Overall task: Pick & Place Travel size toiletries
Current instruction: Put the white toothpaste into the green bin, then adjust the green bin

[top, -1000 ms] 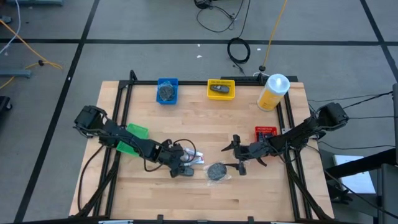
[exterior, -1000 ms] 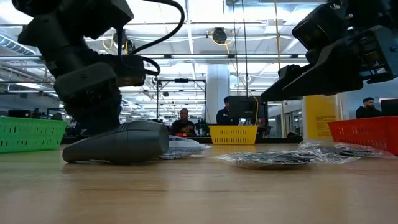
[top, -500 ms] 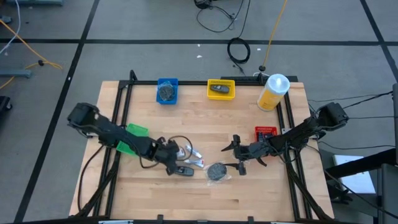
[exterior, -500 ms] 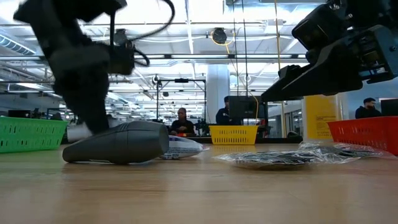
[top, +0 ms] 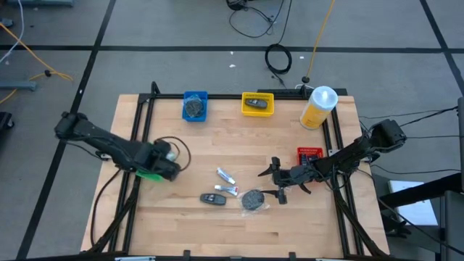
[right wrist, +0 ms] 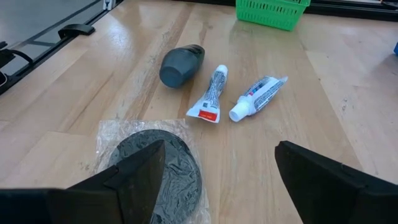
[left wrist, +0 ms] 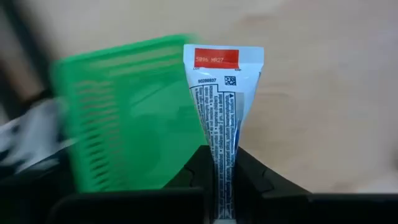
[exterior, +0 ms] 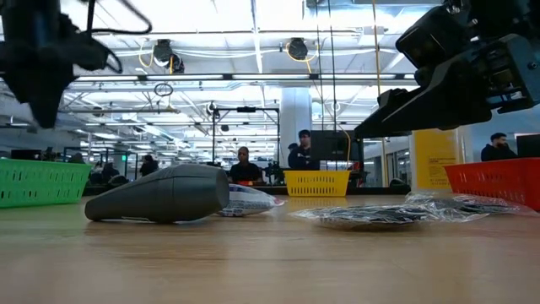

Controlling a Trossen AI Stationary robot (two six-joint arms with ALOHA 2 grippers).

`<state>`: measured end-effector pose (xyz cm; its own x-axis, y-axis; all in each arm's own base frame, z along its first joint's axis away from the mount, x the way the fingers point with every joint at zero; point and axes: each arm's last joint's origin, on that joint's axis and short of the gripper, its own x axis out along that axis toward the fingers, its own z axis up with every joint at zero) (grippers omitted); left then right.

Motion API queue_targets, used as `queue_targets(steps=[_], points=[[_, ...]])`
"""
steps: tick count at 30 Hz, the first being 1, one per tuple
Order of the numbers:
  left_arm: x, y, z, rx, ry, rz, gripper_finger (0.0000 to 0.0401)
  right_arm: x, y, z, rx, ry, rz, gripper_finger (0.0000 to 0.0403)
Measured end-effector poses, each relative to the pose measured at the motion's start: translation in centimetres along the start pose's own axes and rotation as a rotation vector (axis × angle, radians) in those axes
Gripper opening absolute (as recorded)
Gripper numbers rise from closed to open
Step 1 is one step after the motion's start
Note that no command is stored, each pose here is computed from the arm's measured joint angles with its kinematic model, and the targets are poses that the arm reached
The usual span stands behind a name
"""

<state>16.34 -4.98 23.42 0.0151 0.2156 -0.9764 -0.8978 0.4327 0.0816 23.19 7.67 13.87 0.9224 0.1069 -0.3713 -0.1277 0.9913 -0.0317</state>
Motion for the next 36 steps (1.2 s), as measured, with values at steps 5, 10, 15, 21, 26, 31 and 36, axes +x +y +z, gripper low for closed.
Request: queue_targets(steps=[5, 10, 15, 21, 26, 31, 36], points=[[1.3, 1.2, 0.5, -0.083, 0.019, 0.097, 0.0014, 0.0, 0.0, 0.0, 0.0, -0.001, 0.0, 0.0293], [3.7, 1.8, 0.8, -0.113, 0.095, 0.171, 0.0013, 0.0, 0.0, 0.0, 0.001, -0.001, 0.0, 0.0293], [4.1, 1.8, 1.3, -0.115, 0.109, 0.184, 0.0039, 0.0, 0.0, 0.0, 0.005, -0.003, 0.0, 0.0293], [4.4, 1.9, 1.8, -0.134, 0.142, 0.191, 0.006, 0.0, 0.0, 0.0, 0.009, -0.004, 0.0, 0.0293], [4.5, 2.1, 2.2, -0.151, 0.166, 0.191, 0.0062, 0.0, 0.0, 0.0, 0.009, -0.004, 0.002, 0.0293], [4.6, 2.3, 2.6, -0.154, 0.187, 0.189, 0.0062, 0.0, 0.0, 0.0, 0.008, -0.002, 0.003, 0.0293], [4.6, 2.2, 2.6, -0.118, 0.179, 0.184, 0.0062, 0.0, 0.0, 0.0, 0.008, -0.001, 0.004, 0.0293]])
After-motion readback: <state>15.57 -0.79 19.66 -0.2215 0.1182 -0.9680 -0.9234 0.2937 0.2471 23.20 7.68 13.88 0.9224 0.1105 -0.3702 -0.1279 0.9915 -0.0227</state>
